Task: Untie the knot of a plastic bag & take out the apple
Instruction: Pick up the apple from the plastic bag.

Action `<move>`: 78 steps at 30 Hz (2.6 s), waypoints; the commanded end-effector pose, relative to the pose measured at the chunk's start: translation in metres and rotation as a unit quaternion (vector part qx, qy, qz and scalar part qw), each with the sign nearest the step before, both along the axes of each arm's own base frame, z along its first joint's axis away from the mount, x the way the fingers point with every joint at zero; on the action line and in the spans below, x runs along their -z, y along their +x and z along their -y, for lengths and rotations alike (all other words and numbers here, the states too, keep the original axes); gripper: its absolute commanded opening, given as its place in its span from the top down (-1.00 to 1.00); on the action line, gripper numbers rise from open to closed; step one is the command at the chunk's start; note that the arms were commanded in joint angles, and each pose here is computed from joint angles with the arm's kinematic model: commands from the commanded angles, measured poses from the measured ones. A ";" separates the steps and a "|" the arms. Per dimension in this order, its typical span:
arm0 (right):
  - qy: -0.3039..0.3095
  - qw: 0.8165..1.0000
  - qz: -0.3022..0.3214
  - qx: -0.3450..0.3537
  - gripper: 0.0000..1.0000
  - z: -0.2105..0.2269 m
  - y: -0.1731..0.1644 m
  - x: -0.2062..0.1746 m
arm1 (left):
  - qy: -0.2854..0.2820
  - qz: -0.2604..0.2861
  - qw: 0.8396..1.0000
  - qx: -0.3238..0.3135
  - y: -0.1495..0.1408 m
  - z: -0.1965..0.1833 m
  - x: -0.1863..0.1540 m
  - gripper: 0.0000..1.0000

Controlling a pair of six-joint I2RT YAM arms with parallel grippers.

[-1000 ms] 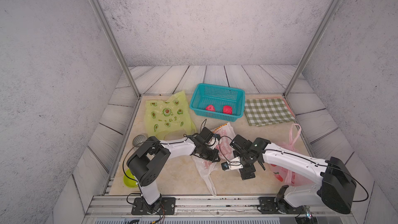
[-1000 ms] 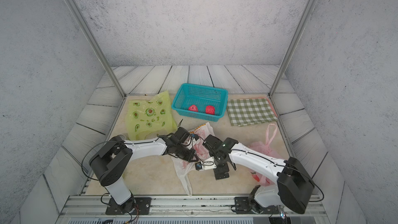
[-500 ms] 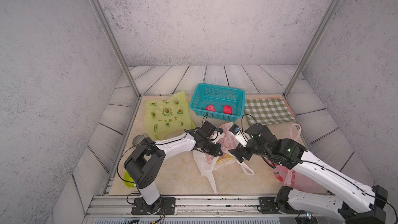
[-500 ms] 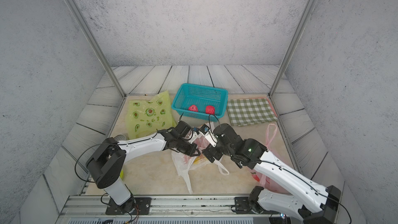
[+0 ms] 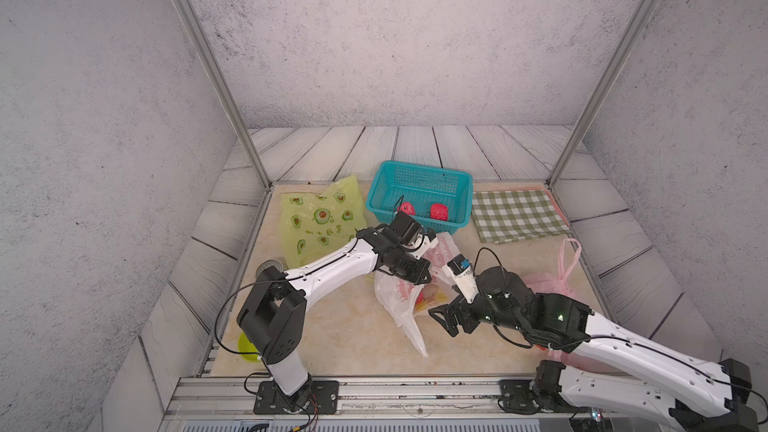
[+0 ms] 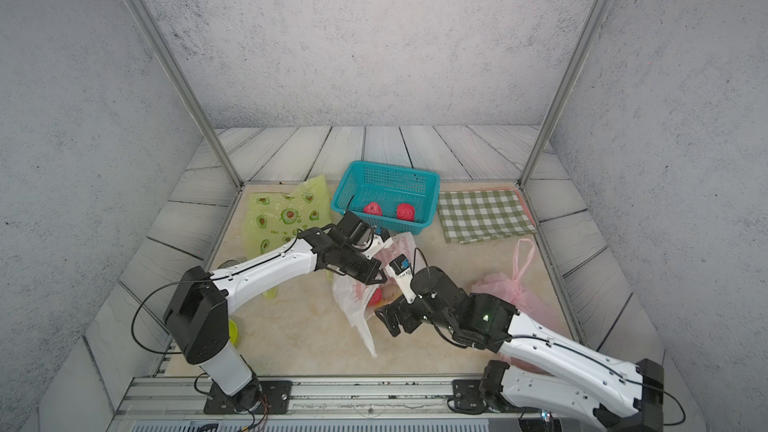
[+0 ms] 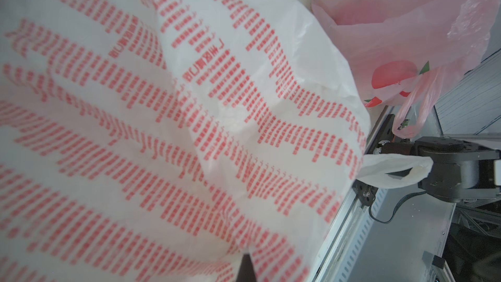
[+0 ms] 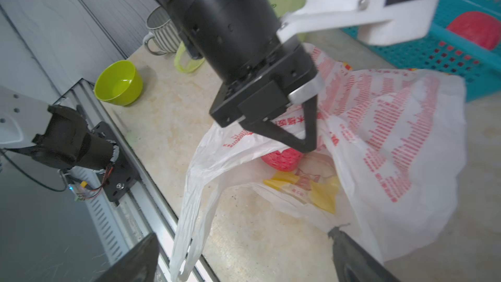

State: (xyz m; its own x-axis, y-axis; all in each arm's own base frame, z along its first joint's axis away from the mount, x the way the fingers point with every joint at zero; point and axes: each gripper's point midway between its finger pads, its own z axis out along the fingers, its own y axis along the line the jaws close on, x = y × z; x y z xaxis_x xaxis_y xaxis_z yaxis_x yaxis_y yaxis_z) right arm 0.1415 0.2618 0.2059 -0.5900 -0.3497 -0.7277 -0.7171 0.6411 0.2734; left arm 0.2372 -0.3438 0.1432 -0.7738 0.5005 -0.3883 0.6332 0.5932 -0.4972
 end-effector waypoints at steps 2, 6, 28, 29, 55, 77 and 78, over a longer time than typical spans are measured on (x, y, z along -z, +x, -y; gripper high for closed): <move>0.032 0.998 -0.059 -0.008 -0.85 -0.022 -0.011 0.030 | 0.018 -0.005 1.000 0.009 -0.009 -0.014 -0.001 1.00; 0.003 0.999 -0.038 0.023 -0.70 -0.026 0.008 0.055 | 0.019 -0.016 1.000 0.013 -0.014 -0.015 0.003 1.00; 0.023 0.980 0.104 0.169 -0.70 -0.048 0.090 0.104 | 0.020 -0.016 1.000 0.010 -0.010 -0.013 -0.010 1.00; 0.024 0.980 0.106 0.166 -0.71 -0.050 0.091 0.106 | 0.020 -0.017 1.000 0.010 -0.010 -0.014 -0.010 1.00; 0.001 0.984 0.090 0.155 -0.91 -0.068 0.089 0.156 | 0.008 0.012 1.000 -0.015 0.027 -0.010 -0.046 1.00; -0.049 0.973 0.136 0.182 -0.98 -0.085 0.118 0.152 | 0.002 0.013 1.000 -0.015 0.005 -0.027 -0.051 1.00; -0.055 0.972 0.137 0.185 -0.98 -0.086 0.121 0.155 | 0.000 0.012 1.000 -0.016 0.004 -0.027 -0.050 1.00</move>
